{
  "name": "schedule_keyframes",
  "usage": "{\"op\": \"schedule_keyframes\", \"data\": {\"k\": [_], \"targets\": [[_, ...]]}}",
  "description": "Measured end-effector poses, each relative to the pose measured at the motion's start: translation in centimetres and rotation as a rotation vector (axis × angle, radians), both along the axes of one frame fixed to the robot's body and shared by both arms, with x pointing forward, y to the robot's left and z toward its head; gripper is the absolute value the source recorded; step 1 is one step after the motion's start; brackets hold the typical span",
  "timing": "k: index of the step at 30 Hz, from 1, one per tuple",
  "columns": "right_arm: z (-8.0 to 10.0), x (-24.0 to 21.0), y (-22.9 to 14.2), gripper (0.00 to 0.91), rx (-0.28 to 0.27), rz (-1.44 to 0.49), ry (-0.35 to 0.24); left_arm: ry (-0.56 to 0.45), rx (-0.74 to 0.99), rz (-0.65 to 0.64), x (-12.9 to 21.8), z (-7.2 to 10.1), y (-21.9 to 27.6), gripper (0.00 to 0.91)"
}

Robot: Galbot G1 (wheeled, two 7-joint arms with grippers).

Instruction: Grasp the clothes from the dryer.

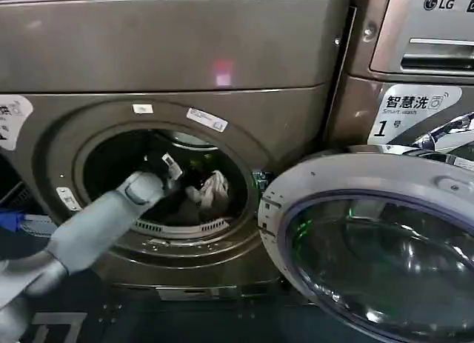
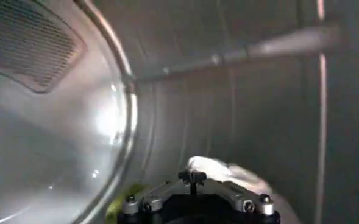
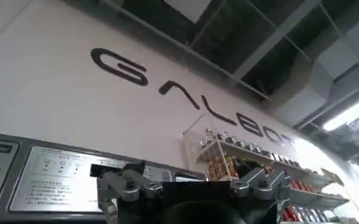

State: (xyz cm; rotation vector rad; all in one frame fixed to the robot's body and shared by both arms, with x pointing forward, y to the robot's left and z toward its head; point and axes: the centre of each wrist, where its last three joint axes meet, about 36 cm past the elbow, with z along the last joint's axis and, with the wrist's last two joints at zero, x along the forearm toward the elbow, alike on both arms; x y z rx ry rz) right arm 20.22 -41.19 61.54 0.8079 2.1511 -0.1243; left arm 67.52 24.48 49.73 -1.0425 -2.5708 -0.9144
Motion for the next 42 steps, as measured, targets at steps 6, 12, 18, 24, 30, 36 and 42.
{"op": "schedule_keyframes", "data": {"k": [6,12,18,24,30,36,42], "targets": [[0.0,-0.1,0.3,0.907,0.002,0.005,-0.001,-0.065,-0.180,0.103,-2.2,-0.3,-1.6,0.000],[0.1,0.0,0.5,0.907,0.002,0.011,0.000,-0.135,-0.366,0.218,-4.8,-0.1,-3.5,0.000],[0.4,0.3,0.8,0.907,-0.001,0.018,-0.001,-0.211,-0.524,0.327,-7.6,0.7,-4.9,0.000],[0.8,0.4,1.1,0.907,-0.005,0.020,-0.002,-0.283,-0.641,0.425,-10.3,1.7,-5.3,0.000],[0.9,0.6,1.4,0.907,-0.008,0.023,0.001,-0.361,-0.712,0.507,-12.8,2.0,-4.9,0.000],[1.1,0.7,1.8,0.907,-0.006,0.020,0.008,-0.432,-0.771,0.568,-15.5,2.5,-4.0,0.000],[1.2,0.6,2.1,0.907,-0.004,0.019,0.018,-0.474,-0.824,0.592,-17.8,3.3,-4.0,0.000]]}}
